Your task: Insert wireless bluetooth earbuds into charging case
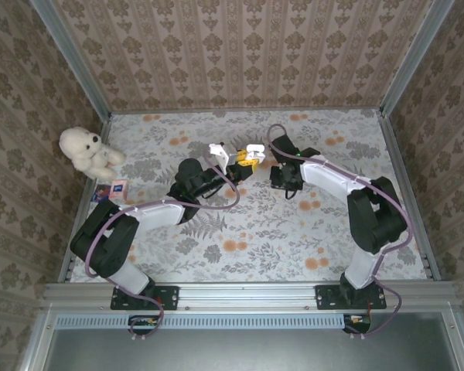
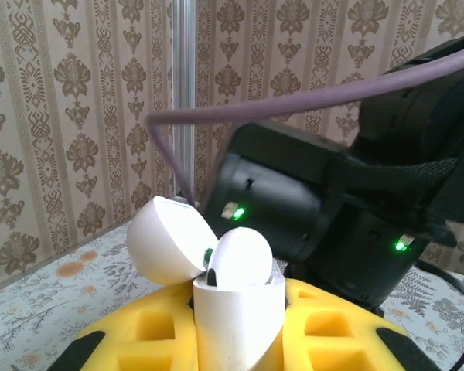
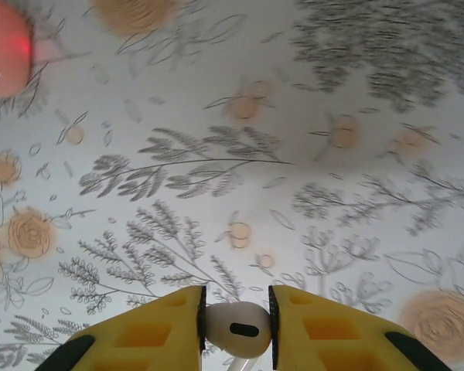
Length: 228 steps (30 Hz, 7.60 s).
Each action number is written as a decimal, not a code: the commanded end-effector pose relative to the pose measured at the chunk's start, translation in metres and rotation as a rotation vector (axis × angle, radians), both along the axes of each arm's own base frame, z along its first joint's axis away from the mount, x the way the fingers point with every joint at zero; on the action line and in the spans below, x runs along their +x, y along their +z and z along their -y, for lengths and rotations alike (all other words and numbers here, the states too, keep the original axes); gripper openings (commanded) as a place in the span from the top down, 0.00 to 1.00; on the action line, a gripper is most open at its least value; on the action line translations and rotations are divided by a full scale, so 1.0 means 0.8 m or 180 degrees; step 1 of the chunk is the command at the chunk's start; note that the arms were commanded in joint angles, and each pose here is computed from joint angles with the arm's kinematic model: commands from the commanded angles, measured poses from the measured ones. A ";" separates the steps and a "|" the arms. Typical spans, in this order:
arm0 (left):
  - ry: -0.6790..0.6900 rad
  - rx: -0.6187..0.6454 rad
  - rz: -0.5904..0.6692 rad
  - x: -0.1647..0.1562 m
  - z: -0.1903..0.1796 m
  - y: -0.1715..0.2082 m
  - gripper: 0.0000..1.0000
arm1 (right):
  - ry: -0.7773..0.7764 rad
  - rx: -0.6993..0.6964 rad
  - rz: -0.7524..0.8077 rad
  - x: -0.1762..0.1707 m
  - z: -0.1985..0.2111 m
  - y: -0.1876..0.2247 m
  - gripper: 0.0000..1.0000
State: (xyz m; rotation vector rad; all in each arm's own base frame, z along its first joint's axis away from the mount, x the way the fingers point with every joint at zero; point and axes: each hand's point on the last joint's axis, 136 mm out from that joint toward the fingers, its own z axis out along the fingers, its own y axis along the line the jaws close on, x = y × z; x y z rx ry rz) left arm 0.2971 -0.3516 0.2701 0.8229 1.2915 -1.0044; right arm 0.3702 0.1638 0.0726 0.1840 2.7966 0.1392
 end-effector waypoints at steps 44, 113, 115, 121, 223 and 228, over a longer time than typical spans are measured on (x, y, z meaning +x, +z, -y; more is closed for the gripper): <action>0.0093 -0.0092 0.0220 -0.006 -0.014 0.023 1.00 | 0.0201 -0.0934 -0.0908 -0.058 0.004 -0.082 0.63; -0.0463 -0.0670 0.0498 -0.030 0.011 0.098 1.00 | 0.0930 0.0972 0.2785 -0.035 -0.045 0.394 0.74; -0.0473 -0.0670 0.0509 -0.031 0.011 0.099 1.00 | 0.0945 0.0992 0.2765 -0.035 -0.048 0.391 0.74; -0.0489 -0.0673 0.0555 -0.033 0.011 0.103 1.00 | 0.0989 0.1046 0.2706 -0.031 -0.057 0.383 0.75; -0.0494 -0.0629 0.0375 -0.019 0.018 0.082 1.00 | 0.0864 0.0956 0.1030 0.019 -0.065 0.295 0.68; -0.0359 -0.0640 0.0311 -0.004 0.014 0.077 1.00 | 0.0877 0.1083 0.0953 -0.028 -0.057 0.282 0.71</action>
